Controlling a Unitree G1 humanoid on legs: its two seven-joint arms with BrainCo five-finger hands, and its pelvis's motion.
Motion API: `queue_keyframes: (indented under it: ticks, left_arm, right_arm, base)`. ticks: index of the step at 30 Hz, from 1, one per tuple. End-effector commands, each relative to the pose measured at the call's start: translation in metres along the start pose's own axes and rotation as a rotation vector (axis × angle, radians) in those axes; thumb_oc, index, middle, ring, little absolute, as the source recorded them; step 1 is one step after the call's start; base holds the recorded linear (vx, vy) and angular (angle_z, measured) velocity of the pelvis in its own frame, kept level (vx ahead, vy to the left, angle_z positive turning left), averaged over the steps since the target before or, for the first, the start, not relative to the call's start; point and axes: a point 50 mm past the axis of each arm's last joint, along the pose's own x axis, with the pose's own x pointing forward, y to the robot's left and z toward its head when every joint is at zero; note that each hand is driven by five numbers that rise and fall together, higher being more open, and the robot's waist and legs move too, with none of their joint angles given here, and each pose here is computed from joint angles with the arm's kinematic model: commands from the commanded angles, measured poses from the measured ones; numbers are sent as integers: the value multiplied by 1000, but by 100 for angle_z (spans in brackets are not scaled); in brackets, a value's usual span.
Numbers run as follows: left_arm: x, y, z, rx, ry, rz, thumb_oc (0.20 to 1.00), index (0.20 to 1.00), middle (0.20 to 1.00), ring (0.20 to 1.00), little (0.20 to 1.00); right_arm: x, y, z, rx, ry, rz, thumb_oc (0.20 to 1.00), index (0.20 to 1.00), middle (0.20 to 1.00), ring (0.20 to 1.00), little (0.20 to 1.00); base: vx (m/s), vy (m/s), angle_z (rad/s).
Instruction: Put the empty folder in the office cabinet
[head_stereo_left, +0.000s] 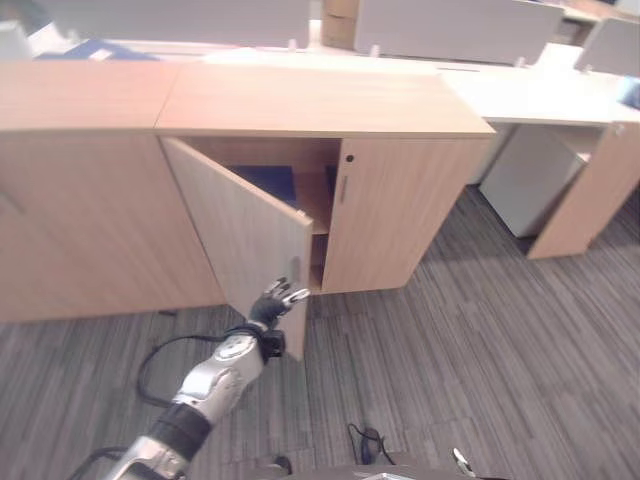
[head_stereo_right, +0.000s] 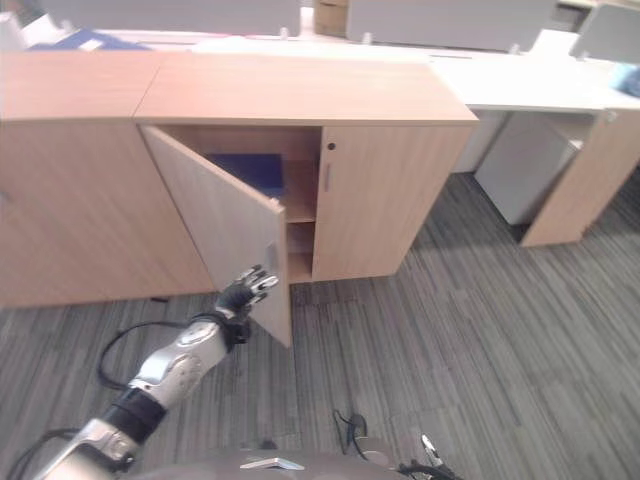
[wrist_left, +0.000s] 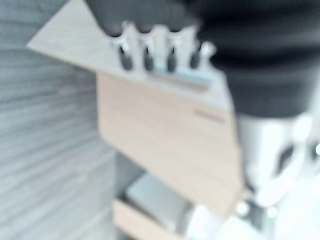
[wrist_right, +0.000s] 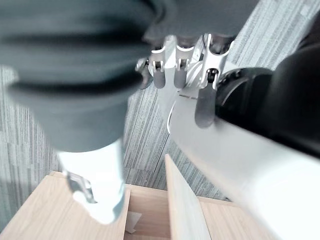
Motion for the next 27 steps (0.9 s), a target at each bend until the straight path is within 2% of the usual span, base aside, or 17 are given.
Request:
queue_keyframes:
  ticks: [1,6,12,14,17,18,22,25,27]
  left_arm:
    - [3,-5,34,27,-223,21,1000,1000,1000,1000,1000]
    - [2,0,4,27,-110,82,1000,1000,1000,1000,1000]
    - [-10,36,-36,-57,59,316,1000,1000,1000,1000,1000]
    - [-29,72,-71,-96,189,526,1000,1000,1000,1000,1000]
    - [-53,100,-105,-128,302,673,1000,1000,1000,1000,1000]
    - [-72,115,-128,-168,387,760,1000,1000,1000,1000,1000]
    - [-111,129,-170,-288,546,903,1000,1000,1000,1000,1000]
    - [-147,126,-202,-297,741,980,1000,1000,1000,1000,1000]
    - [-160,124,-211,-322,807,1010,1000,1000,1000,1000,1000]
  right_arm:
    - [27,22,-36,54,140,109,1000,1000,1000,1000,1000]
    - [33,28,-39,35,150,106,1000,1000,1000,1000,1000]
    - [36,36,-32,33,114,135,1000,1000,1000,1000,1000]
    - [38,39,-30,29,113,132,1000,1000,1000,1000,1000]
    - [39,38,-30,31,114,115,1000,1000,1000,1000,1000]
    - [38,35,-30,36,112,91,1000,1000,1000,1000,1000]
    - [37,25,-30,42,109,27,1000,1000,1000,1000,1000]
    - [37,21,-36,9,147,-1,1000,1000,1000,1000,1000]
    - [39,21,-37,-41,161,-16,1000,1000,1000,1000,1000]
  base:
    - [-2,-41,-7]
    - [-11,-31,16]
    - [-1,-2,1]
    - [0,0,0]
    - [0,0,0]
    - [0,0,0]
    - [5,4,4]
    - [0,0,0]
    - [6,11,2]
